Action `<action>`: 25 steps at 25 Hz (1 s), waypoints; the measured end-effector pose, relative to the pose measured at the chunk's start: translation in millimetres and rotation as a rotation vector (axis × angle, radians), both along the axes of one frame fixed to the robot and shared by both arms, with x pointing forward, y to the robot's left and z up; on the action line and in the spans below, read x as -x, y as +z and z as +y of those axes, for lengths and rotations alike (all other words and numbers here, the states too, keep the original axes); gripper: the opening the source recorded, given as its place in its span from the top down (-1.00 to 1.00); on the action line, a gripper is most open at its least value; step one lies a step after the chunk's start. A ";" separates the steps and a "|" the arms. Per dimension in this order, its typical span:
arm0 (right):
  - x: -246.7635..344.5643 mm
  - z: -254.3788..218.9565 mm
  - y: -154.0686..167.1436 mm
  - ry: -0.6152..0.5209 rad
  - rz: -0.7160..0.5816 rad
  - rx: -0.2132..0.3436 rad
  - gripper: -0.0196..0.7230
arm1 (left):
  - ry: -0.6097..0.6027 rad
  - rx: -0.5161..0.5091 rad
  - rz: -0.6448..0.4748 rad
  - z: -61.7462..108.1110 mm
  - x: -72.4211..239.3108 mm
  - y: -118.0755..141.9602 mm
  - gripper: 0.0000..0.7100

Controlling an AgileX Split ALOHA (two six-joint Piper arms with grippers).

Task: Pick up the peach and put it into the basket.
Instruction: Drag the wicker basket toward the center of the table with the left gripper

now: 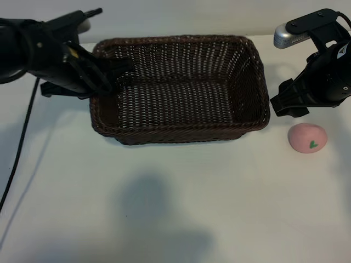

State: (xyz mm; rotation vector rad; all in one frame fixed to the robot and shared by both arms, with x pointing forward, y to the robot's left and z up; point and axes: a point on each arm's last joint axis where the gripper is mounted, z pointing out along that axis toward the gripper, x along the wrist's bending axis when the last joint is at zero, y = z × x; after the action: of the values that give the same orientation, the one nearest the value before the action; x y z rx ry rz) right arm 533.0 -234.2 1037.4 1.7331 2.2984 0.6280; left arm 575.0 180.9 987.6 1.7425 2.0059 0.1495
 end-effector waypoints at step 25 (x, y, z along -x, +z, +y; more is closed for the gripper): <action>0.0 0.0 0.0 0.000 0.000 0.000 -0.66 | -0.088 0.090 0.085 -24.8 -34.8 -75.6 0.56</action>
State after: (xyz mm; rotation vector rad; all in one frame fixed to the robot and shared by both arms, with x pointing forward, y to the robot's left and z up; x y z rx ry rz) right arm 533.0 -234.2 1037.4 1.7331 2.2984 0.6280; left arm 609.7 156.1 912.0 1.8032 1.9591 -0.0434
